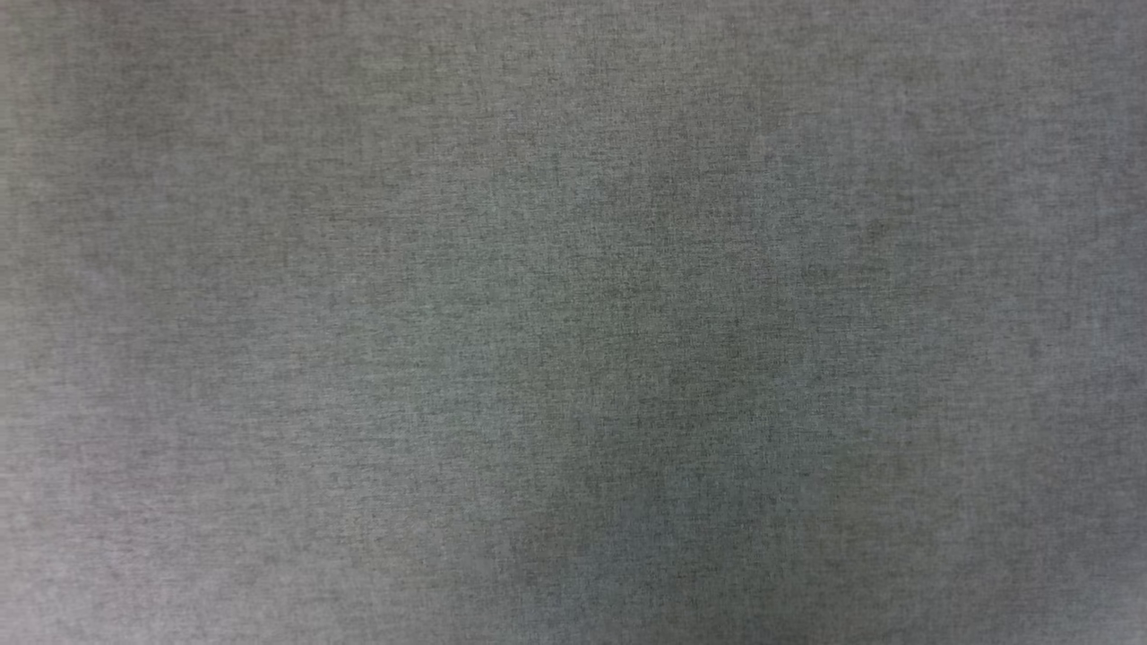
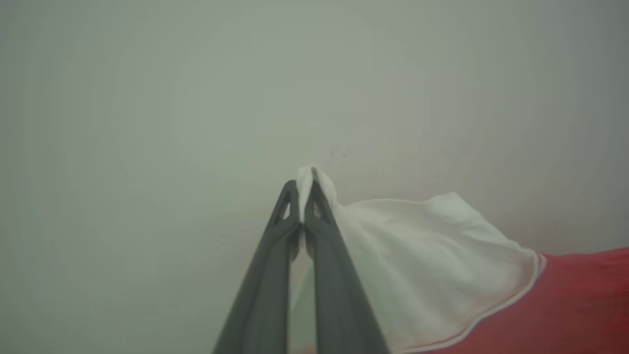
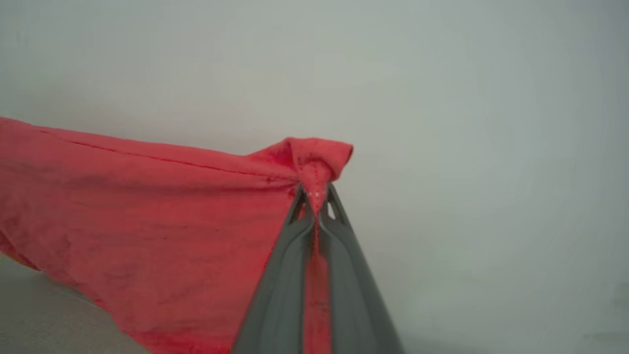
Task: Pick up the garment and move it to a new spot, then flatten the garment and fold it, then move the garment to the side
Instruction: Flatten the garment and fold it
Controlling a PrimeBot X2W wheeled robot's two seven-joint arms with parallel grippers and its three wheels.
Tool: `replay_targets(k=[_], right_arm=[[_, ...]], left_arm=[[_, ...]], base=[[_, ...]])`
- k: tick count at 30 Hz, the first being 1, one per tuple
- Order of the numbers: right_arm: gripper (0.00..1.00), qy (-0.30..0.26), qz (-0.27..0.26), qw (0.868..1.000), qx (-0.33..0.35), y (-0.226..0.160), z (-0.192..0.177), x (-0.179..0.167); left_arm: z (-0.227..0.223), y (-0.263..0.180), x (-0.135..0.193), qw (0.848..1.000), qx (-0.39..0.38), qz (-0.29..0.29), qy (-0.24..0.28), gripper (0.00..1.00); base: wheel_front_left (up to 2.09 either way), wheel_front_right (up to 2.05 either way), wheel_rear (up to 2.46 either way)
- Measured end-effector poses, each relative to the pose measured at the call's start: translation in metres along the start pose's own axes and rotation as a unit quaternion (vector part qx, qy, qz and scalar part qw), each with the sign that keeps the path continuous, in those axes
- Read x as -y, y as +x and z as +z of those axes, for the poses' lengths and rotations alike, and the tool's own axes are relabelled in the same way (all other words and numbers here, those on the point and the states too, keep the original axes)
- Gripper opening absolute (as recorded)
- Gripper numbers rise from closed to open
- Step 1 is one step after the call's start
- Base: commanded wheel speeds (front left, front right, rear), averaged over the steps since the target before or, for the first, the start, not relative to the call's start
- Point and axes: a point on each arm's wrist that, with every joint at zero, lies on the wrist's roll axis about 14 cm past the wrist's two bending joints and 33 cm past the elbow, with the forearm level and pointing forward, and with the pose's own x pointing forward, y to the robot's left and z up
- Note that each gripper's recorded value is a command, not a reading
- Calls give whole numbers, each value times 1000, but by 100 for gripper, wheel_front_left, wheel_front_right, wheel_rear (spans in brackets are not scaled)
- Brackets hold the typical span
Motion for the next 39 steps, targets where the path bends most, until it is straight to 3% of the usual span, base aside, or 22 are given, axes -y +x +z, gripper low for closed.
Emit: replay_targets(k=[5,10,19,26,39], right_arm=[[0,2,20,1000,-18,-8,-16,-14],[0,10,39,998,-58,-41,-45,-25],[0,52,58,990,-118,-136,-85,-37],[0,82,55,986,-133,-206,-89,-42],[0,131,28,976,-173,-326,-104,-59]], left_arm=[[-28,-22,-6,999,-36,5,-19,0],[-55,-67,-10,996,-81,12,-42,0],[-88,-195,-30,982,-163,56,-83,0],[-68,-278,-44,976,-171,95,-98,0],[-21,-410,-29,957,-209,157,-128,0]], base=[[0,0,0],[0,0,0],[0,0,0],[0,0,0],[0,0,0]])
